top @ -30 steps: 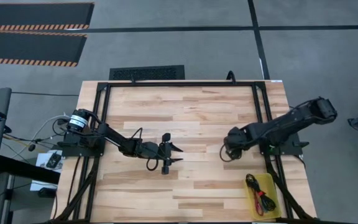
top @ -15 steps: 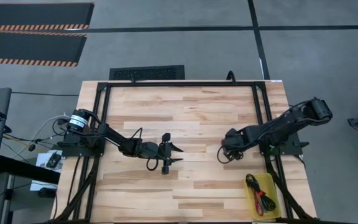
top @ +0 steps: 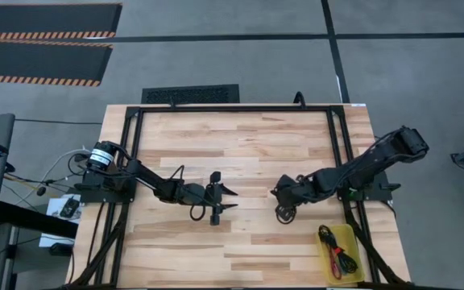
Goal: Pick and place USB-C Cables
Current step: Put the black charger cable into the yellow bin
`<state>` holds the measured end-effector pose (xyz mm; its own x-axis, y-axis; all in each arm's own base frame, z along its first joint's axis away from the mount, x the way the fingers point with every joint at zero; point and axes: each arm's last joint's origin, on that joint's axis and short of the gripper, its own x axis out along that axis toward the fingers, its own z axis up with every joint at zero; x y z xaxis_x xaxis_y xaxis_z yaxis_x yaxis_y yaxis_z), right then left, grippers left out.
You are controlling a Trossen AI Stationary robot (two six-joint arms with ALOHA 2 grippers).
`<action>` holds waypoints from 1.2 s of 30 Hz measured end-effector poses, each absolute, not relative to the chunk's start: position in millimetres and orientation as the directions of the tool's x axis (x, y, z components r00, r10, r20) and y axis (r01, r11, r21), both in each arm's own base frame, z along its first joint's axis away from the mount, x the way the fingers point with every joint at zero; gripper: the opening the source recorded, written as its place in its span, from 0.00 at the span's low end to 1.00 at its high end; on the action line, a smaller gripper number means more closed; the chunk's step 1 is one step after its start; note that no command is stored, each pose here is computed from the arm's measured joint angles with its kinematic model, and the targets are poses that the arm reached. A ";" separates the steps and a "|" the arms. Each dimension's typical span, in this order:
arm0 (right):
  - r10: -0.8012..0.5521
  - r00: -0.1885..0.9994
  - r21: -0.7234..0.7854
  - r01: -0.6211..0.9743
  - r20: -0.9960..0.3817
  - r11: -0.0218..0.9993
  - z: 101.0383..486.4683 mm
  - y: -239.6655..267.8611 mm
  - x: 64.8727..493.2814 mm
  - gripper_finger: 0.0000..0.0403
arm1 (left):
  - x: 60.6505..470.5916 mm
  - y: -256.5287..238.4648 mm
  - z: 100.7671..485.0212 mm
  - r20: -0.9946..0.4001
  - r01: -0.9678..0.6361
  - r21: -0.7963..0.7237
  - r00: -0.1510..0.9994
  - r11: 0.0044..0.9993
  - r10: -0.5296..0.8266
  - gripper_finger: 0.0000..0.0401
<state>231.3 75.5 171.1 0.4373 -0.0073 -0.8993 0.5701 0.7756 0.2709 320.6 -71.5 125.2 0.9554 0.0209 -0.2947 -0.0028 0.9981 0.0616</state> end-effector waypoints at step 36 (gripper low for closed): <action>0.158 0.059 0.133 0.845 -0.986 0.517 232.5 248.1 99.0 0.13 | 328.0 -43.3 131.6 -0.234 -0.016 0.136 0.971 0.991 0.048 0.40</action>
